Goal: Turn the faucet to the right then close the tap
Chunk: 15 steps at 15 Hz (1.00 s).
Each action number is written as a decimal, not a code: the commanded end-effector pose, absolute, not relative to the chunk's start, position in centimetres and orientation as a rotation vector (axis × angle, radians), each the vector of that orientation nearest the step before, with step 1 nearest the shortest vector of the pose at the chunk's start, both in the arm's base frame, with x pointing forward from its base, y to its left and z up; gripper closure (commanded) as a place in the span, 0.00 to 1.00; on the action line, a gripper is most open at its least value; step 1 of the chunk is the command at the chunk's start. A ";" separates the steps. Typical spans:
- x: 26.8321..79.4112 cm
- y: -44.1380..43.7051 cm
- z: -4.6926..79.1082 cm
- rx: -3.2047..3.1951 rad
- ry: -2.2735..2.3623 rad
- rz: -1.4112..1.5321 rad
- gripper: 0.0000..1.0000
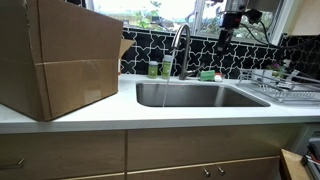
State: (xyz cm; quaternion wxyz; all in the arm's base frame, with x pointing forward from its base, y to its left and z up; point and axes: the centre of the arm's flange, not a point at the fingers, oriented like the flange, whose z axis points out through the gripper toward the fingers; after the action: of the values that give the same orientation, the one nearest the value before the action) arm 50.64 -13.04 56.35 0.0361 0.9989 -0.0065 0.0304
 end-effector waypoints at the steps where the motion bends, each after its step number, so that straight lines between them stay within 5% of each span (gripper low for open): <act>1: 50.6 -13.0 56.3 3.068 -0.020 0.093 0.00; 15: 62.2 -12.2 64.0 2.443 -0.174 0.742 0.00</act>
State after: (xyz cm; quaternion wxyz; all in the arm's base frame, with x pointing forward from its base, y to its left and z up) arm 58.50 -12.01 64.52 0.2587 0.9375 -0.0276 0.2311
